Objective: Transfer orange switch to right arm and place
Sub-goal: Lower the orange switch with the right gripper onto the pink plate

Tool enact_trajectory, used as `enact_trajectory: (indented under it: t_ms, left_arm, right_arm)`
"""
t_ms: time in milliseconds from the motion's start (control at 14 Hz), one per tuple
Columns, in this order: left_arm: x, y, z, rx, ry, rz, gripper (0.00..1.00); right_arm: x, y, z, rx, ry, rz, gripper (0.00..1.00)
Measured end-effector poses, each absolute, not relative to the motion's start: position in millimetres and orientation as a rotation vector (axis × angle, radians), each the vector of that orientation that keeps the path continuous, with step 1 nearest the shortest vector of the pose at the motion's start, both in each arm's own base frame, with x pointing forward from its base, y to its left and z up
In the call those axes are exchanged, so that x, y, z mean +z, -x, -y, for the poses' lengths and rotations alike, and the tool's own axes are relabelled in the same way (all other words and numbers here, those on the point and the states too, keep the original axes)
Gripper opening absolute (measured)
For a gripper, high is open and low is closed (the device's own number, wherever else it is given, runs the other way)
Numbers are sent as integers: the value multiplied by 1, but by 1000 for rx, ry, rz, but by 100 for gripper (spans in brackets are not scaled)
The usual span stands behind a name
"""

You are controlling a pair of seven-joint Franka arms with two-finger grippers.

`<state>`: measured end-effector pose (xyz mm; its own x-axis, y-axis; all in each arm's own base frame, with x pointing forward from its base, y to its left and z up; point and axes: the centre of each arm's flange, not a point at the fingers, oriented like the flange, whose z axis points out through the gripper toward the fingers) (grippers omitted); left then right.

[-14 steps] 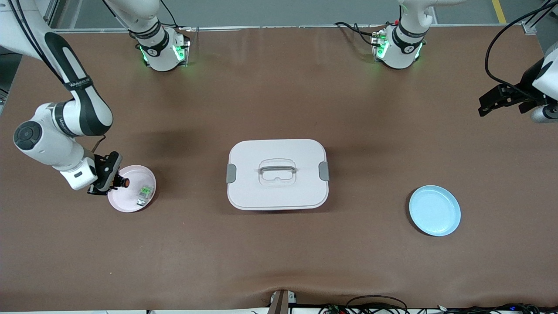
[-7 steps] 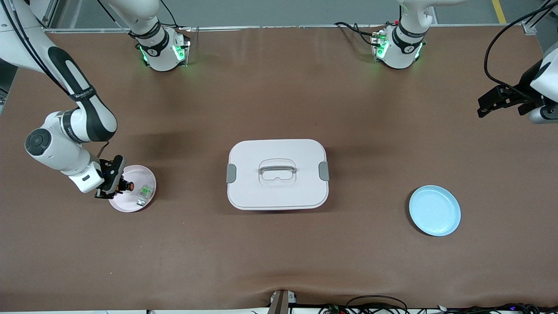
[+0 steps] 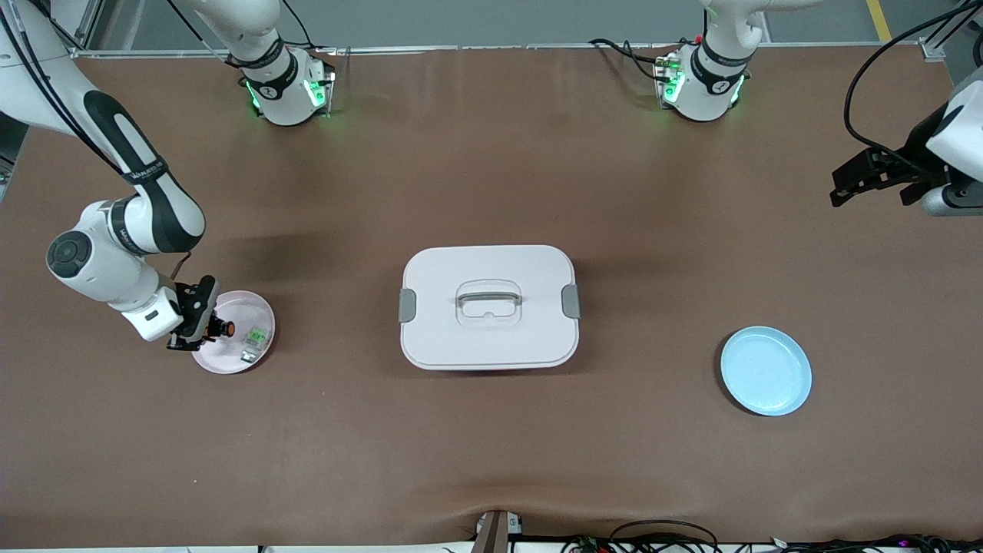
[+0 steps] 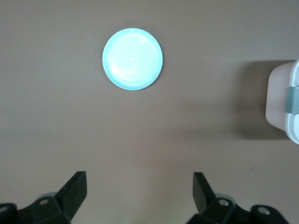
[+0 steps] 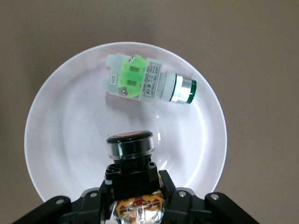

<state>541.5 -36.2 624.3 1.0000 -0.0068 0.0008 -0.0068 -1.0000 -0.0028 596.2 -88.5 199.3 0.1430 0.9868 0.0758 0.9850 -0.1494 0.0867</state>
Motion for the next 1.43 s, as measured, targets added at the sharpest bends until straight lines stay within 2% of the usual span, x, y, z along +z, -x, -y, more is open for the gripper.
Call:
enact_trajectory:
  t_ms: [859, 931, 1146, 1289, 1432]
  left_arm:
    - [629, -536, 44, 1, 3133, -159, 100]
    - [631, -535, 44, 3, 3133, -156, 100]
    - [636, -529, 44, 12, 3132, -144, 100]
    - [636, -528, 43, 12, 3132, -143, 100]
    - [636, -528, 43, 13, 3132, -138, 100]
  right_arm:
    - [176, -594, 95, 211, -2393, -2022, 42]
    - [177, -595, 96, 212, -2393, -2020, 47]
    - [177, -595, 96, 213, -2394, -2019, 75]
    - [177, -595, 96, 213, -2394, -2019, 97]
    - [177, -595, 96, 212, -2395, -2018, 100]
